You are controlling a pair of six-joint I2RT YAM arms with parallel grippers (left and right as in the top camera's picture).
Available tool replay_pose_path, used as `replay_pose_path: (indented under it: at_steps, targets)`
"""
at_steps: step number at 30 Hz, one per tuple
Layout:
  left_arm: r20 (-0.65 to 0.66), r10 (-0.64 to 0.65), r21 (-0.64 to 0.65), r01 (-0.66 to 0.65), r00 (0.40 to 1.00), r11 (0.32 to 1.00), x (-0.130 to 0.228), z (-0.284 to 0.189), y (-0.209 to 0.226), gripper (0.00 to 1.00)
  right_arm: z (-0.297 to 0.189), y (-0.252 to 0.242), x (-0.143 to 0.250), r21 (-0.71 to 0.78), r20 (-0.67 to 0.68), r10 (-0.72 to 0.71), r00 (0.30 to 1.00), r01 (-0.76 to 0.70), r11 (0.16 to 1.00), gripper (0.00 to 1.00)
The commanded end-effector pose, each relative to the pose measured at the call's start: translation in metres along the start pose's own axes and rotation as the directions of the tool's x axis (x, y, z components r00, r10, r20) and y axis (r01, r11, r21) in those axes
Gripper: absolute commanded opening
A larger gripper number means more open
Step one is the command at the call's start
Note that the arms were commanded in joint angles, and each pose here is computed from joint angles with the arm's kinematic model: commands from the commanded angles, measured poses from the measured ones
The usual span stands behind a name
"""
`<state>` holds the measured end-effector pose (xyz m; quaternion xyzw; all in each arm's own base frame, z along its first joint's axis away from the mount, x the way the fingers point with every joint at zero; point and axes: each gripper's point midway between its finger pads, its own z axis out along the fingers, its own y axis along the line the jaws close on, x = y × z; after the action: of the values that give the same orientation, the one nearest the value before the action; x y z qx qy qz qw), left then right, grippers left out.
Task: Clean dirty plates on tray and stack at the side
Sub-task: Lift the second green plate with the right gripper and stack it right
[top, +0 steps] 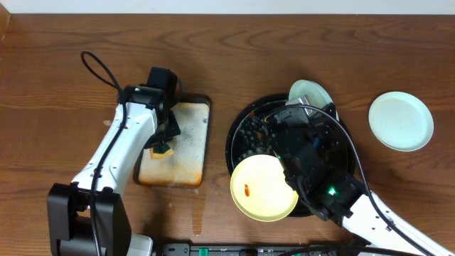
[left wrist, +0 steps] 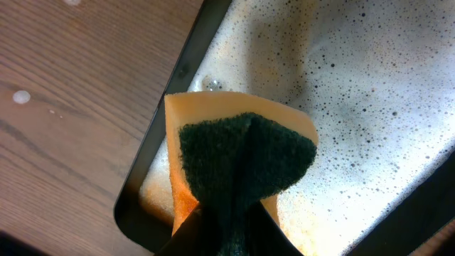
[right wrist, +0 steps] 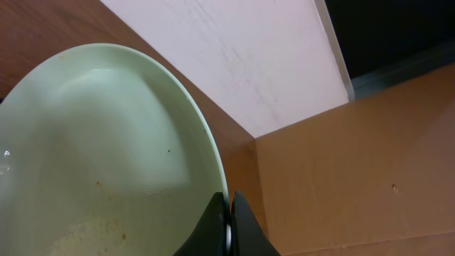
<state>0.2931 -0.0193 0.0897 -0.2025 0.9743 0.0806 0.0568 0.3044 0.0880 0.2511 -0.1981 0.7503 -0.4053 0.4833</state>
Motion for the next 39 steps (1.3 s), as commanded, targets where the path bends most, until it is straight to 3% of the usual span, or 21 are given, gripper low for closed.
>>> replay_pose_path:
  at_steps: [1,19,25,32,36,39]
  targets:
    - [0.013,0.004,0.003,-0.004,1.000,1.000,0.000,-0.004,0.003,0.17,-0.003,-0.006,-0.001,0.026,-0.001,0.011,1.000,-0.011,1.000,0.01]
    - [0.011,0.004,0.006,-0.004,1.000,1.000,0.000,-0.004,0.002,0.17,-0.003,-0.006,-0.001,0.026,0.001,0.053,0.999,-0.053,0.998,0.01]
    - [0.011,0.004,0.006,-0.004,1.000,1.000,0.000,-0.004,0.002,0.17,-0.001,0.001,0.000,-0.016,0.000,0.208,0.978,-0.208,0.978,0.01]
    - [0.014,0.003,0.008,-0.003,1.000,1.000,-0.001,-0.004,0.002,0.17,0.022,0.020,0.013,-0.157,-0.100,0.439,0.893,-0.450,0.879,0.01]
    - [0.018,0.002,0.010,-0.003,1.000,1.000,-0.002,-0.004,0.001,0.24,0.040,0.014,0.022,-0.200,-0.169,0.519,0.838,-0.545,0.814,0.01]
    - [0.018,0.002,0.011,-0.002,1.000,1.000,-0.002,-0.004,0.001,0.24,0.058,0.007,0.040,-0.214,-0.263,0.602,0.754,-0.653,0.726,0.01]
